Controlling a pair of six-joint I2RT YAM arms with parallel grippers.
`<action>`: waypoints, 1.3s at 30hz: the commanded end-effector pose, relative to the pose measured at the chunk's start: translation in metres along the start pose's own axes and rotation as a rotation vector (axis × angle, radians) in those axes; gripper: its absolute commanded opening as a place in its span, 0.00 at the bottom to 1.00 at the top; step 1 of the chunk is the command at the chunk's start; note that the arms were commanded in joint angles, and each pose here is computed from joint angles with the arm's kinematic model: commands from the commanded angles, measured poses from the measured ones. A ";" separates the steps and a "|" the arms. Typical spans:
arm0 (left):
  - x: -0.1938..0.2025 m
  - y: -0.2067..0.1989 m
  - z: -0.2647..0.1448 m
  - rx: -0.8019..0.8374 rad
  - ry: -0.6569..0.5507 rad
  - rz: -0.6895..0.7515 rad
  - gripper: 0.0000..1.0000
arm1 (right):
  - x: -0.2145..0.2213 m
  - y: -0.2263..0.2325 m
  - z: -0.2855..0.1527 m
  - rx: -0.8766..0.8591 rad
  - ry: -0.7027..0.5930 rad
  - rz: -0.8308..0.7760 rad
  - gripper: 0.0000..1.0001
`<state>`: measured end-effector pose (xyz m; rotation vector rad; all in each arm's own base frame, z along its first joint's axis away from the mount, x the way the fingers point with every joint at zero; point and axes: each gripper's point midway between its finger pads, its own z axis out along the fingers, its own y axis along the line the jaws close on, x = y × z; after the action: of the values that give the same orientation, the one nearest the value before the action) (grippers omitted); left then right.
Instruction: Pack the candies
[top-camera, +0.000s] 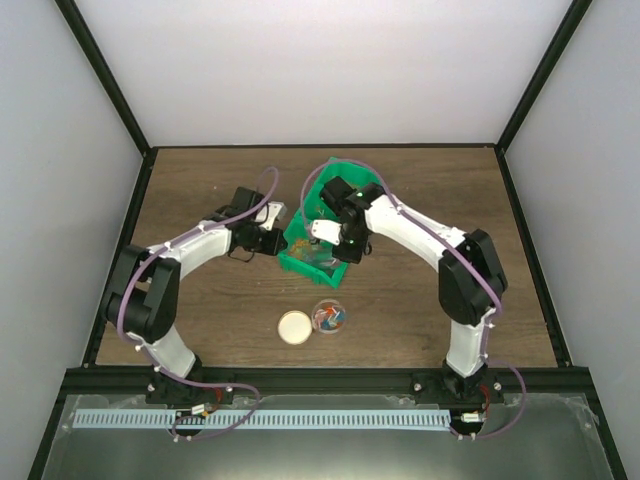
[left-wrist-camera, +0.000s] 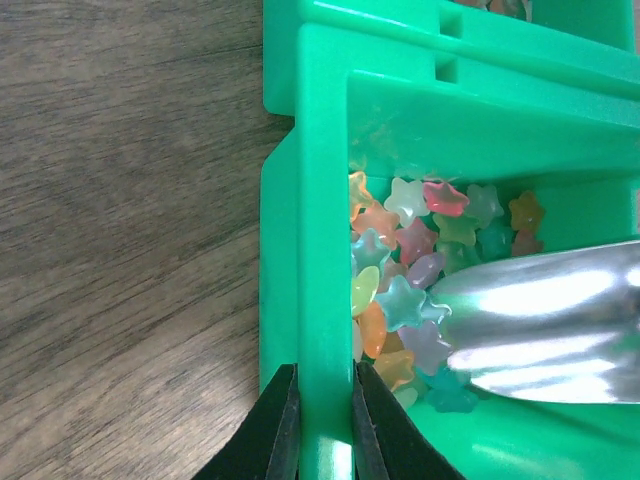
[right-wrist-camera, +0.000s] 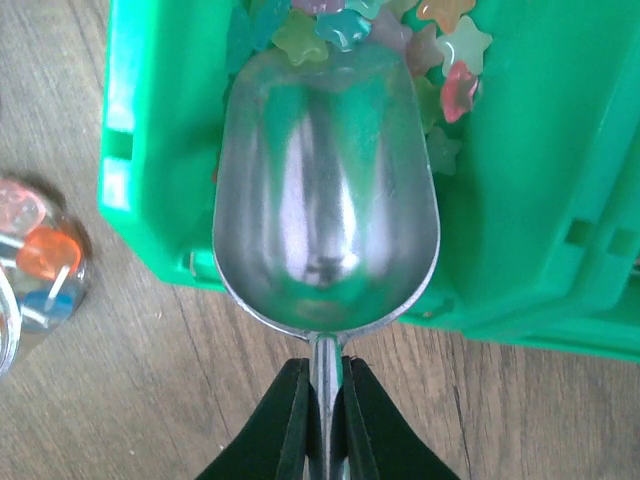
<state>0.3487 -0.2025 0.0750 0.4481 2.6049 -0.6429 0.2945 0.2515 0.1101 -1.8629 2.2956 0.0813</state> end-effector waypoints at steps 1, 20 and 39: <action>-0.024 -0.004 -0.001 0.007 -0.060 0.013 0.04 | 0.006 0.007 0.024 -0.089 0.095 0.061 0.01; -0.015 -0.002 0.007 0.019 -0.021 0.003 0.04 | -0.071 -0.003 0.061 -0.110 -0.284 0.174 0.01; -0.026 0.020 -0.002 -0.015 -0.041 -0.003 0.04 | -0.053 -0.029 0.022 -0.133 -0.663 0.295 0.01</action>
<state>0.3637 -0.1902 0.0734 0.4099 2.6085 -0.6462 0.3169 0.2991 0.0666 -1.3587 2.1949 0.7269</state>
